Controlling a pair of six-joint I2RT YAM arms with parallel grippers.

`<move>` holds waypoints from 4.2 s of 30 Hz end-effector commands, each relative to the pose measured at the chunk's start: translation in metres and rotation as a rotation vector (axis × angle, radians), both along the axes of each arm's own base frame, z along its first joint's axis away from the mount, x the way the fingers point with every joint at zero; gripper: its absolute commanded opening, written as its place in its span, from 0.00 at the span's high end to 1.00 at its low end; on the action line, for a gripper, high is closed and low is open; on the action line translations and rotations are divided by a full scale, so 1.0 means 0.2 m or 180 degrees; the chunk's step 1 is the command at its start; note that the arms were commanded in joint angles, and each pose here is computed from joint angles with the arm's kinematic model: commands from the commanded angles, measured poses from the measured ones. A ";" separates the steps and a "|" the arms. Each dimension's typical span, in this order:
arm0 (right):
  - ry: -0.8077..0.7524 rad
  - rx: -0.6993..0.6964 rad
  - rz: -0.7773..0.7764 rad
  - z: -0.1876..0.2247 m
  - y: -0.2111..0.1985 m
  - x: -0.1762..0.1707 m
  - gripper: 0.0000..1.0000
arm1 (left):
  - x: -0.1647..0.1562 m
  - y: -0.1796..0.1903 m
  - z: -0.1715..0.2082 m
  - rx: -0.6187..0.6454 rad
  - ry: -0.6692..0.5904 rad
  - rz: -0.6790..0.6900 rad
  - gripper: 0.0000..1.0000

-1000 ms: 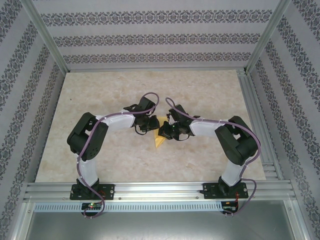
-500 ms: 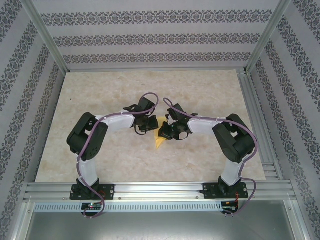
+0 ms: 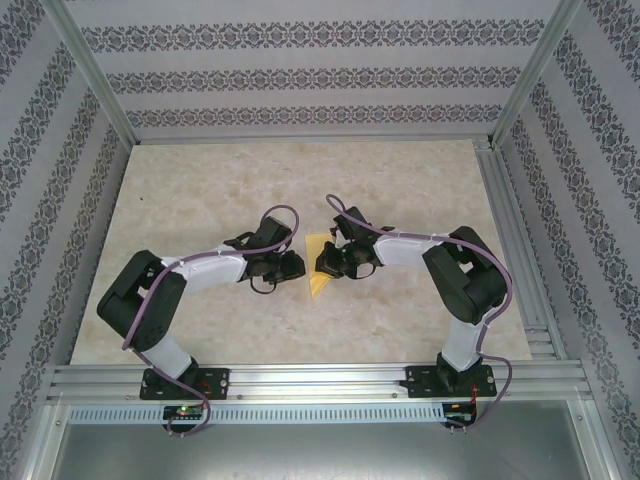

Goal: Fold a paper plane with a square sheet of paper (pick it up from the middle)
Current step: Third fold the triangle at the center of the table.

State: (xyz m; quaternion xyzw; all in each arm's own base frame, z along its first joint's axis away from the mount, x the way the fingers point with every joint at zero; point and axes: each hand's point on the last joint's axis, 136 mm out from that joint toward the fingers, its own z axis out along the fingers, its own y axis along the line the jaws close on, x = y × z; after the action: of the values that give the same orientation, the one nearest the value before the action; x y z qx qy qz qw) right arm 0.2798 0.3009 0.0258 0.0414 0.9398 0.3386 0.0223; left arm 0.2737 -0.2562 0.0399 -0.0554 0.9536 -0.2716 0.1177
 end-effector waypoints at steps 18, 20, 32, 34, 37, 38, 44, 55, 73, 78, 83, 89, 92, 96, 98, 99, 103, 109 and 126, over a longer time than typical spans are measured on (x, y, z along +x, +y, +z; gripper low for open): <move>-0.0076 -0.0046 0.0030 0.01 0.02 0.02 0.91 | -0.12 -0.22 -0.01 -0.0344 -0.0315 -0.0666 0.78; -0.0067 -0.0053 0.0034 0.00 0.02 0.02 0.91 | -0.12 -0.23 -0.01 -0.0320 -0.0303 -0.0670 0.80; -0.0020 -0.0083 0.0019 -0.04 0.01 0.03 0.91 | -0.13 -0.24 0.01 -0.0339 -0.0310 -0.0648 0.83; -0.0021 -0.0089 0.0011 -0.04 0.01 0.04 0.91 | -0.14 -0.25 0.02 -0.0368 -0.0312 -0.0663 0.83; -0.0029 -0.0079 0.0005 -0.04 0.01 0.04 0.91 | -0.14 -0.25 0.01 -0.0366 -0.0302 -0.0686 0.83; -0.0029 -0.0074 0.0004 -0.04 0.01 0.04 0.91 | -0.15 -0.26 0.01 -0.0371 -0.0302 -0.0693 0.83; -0.0022 -0.0077 0.0014 -0.05 0.01 0.04 0.91 | -0.15 -0.27 0.00 -0.0364 -0.0298 -0.0722 0.83; -0.0007 -0.0107 0.0008 -0.07 -0.01 0.03 0.91 | -0.20 -0.24 -0.08 -0.0221 -0.0161 -0.0709 0.83; 0.0022 -0.0204 -0.0019 -0.11 -0.04 0.03 0.90 | -0.24 -0.17 -0.14 -0.0022 -0.0116 -0.0619 0.88; 0.0024 -0.0217 -0.0023 -0.11 -0.04 0.04 0.90 | -0.22 -0.23 0.02 -0.0314 -0.0326 -0.0636 0.86; 0.0029 -0.0226 -0.0025 -0.12 -0.04 0.04 0.90 | -0.22 -0.26 0.05 -0.0434 -0.0371 -0.0646 0.84; 0.0042 -0.0231 -0.0023 -0.12 -0.04 0.04 0.90 | -0.23 -0.27 -0.03 -0.0343 -0.0251 -0.0662 0.85; 0.0043 -0.0236 -0.0028 -0.12 -0.04 0.04 0.90 | -0.24 -0.24 -0.09 -0.0208 -0.0166 -0.0619 0.85; 0.0042 -0.0233 -0.0023 -0.12 -0.04 0.04 0.91 | -0.25 -0.22 -0.15 -0.0104 -0.0094 -0.0612 0.86; 0.0039 -0.0234 -0.0021 -0.12 -0.04 0.04 0.90 | -0.26 -0.19 -0.19 0.0023 -0.0055 -0.0602 0.86; 0.0044 -0.0236 -0.0025 -0.12 -0.04 0.04 0.90 | -0.26 -0.18 -0.20 0.0059 -0.0044 -0.0601 0.86; 0.0044 -0.0240 -0.0030 -0.12 -0.04 0.04 0.90 | -0.25 -0.18 -0.16 0.0032 -0.0098 -0.0607 0.87; 0.0047 -0.0245 -0.0026 -0.12 -0.04 0.04 0.90 | -0.22 -0.27 0.02 -0.0377 -0.0320 -0.0633 0.84; 0.0088 -0.0255 -0.0028 -0.15 -0.05 0.03 0.90 | -0.32 -0.12 -0.20 0.0160 0.0107 -0.0611 0.84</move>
State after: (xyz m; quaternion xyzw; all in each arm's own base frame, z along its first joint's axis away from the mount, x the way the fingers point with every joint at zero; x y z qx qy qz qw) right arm 0.2815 0.3005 0.0128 0.0437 0.9441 0.3265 0.0109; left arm 0.2195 -0.2916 0.0178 0.0382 0.9490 -0.2959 0.1015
